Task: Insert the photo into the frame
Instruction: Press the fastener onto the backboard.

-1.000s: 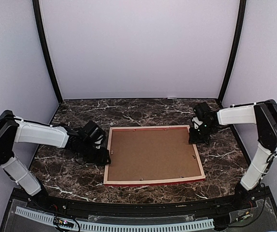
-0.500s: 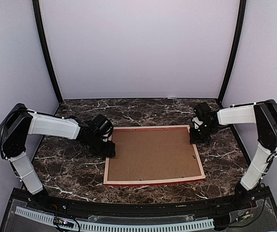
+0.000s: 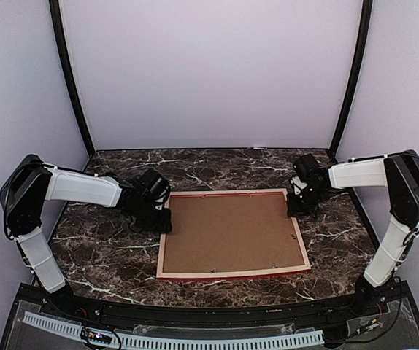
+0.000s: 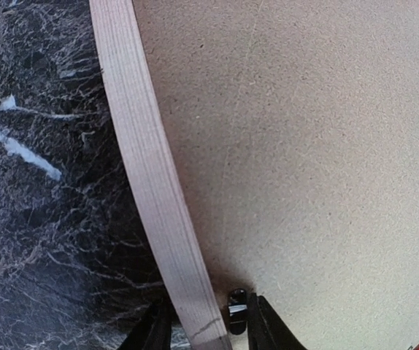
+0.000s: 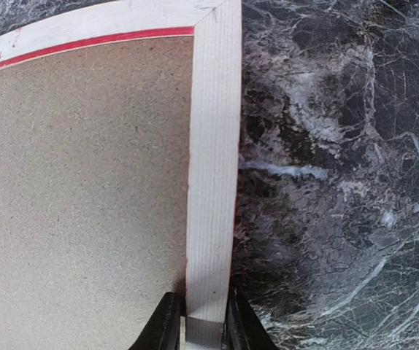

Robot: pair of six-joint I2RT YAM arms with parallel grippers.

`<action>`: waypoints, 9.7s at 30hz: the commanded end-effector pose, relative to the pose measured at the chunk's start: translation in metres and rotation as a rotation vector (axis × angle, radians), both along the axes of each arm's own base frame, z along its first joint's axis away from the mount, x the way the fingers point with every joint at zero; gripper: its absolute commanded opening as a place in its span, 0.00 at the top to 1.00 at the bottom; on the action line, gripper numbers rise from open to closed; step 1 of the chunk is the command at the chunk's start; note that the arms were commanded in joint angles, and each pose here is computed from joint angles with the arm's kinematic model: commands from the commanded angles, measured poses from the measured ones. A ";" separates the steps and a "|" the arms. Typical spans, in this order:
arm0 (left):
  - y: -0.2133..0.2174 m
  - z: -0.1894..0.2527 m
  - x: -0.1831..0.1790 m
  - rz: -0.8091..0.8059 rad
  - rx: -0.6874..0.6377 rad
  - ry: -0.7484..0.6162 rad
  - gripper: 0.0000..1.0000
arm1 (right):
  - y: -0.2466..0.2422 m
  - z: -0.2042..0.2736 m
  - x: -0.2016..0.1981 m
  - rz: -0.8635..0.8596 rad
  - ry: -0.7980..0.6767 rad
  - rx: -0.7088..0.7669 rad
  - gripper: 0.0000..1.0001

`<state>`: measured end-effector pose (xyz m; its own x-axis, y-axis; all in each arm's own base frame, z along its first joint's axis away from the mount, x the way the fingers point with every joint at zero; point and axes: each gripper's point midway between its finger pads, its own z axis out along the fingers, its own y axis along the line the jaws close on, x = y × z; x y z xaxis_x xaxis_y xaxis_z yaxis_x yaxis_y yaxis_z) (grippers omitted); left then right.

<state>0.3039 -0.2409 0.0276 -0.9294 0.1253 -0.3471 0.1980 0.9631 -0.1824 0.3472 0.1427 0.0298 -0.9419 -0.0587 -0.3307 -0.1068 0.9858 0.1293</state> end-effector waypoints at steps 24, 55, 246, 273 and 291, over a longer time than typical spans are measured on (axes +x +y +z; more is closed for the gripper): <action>0.023 -0.057 -0.061 0.115 -0.147 0.232 0.77 | 0.008 -0.005 0.004 0.030 0.010 0.025 0.80; 0.036 -0.030 -0.037 0.080 -0.060 0.175 0.56 | 0.015 -0.012 0.008 0.062 0.026 0.042 0.82; 0.010 -0.019 -0.036 0.060 -0.043 0.147 0.81 | -0.004 -0.009 -0.068 -0.008 0.091 0.113 0.45; 0.011 -0.018 -0.029 0.040 -0.006 0.133 0.82 | -0.010 -0.014 -0.090 0.002 0.125 0.111 0.61; 0.016 -0.017 -0.027 0.038 0.026 0.121 0.83 | -0.009 -0.022 -0.085 0.034 0.152 0.089 0.73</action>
